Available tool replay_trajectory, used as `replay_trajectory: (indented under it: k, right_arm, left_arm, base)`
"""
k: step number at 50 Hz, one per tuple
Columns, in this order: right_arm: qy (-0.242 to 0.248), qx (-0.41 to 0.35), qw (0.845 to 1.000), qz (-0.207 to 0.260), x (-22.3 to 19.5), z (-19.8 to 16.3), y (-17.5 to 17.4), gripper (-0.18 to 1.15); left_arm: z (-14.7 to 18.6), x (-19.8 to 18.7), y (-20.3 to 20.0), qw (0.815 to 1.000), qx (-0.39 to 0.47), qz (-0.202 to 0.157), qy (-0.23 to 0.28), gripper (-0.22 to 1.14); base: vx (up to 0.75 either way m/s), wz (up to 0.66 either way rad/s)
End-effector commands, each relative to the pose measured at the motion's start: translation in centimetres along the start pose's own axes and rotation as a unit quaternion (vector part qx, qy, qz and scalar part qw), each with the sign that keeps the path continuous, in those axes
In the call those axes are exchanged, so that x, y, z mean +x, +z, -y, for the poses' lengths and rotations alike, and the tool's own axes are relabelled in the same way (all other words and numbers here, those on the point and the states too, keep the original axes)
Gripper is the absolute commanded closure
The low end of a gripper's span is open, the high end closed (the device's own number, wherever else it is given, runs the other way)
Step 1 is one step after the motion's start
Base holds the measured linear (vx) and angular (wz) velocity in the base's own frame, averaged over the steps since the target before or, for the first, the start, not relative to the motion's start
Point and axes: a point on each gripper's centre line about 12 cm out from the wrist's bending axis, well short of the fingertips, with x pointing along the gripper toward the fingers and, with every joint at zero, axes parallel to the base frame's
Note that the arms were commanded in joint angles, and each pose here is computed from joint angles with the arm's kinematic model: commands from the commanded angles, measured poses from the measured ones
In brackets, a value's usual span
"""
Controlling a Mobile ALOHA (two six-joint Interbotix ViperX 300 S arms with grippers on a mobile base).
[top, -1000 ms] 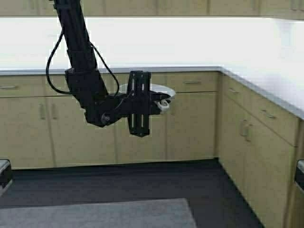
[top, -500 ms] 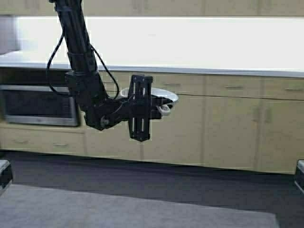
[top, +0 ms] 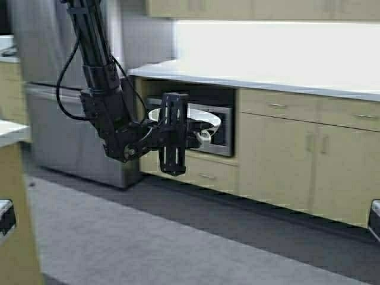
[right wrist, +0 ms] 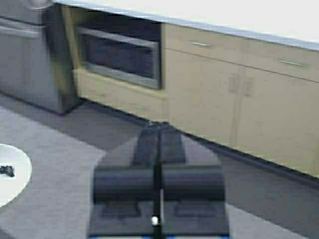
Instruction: Wash the pan
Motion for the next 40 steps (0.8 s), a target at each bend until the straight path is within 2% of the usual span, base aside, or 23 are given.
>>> replay_trajectory:
  k: [1,19,40]
  right_arm:
    - [0.000,0.001,1.000,0.009,0.1,0.0,0.5,0.91]
    - [0.000,-0.001,1.000,0.018,-0.5,0.0,0.5,0.91]
    - [0.000,0.000,1.000,0.005,-0.2,0.0,-0.1,0.91]
  left_arm:
    - [2.7,0.7,-0.3,0.999,0.013,-0.007,-0.037,0.90]
    - [3.9,1.8,-0.8,0.997,0.022,-0.038,-0.059,0.90]
    - [3.4,1.7,-0.6,0.998,0.009,-0.046,-0.052,0.90]
  base:
    - [0.10,0.52]
    - [0.12,0.56]
    - [0.14,0.49]
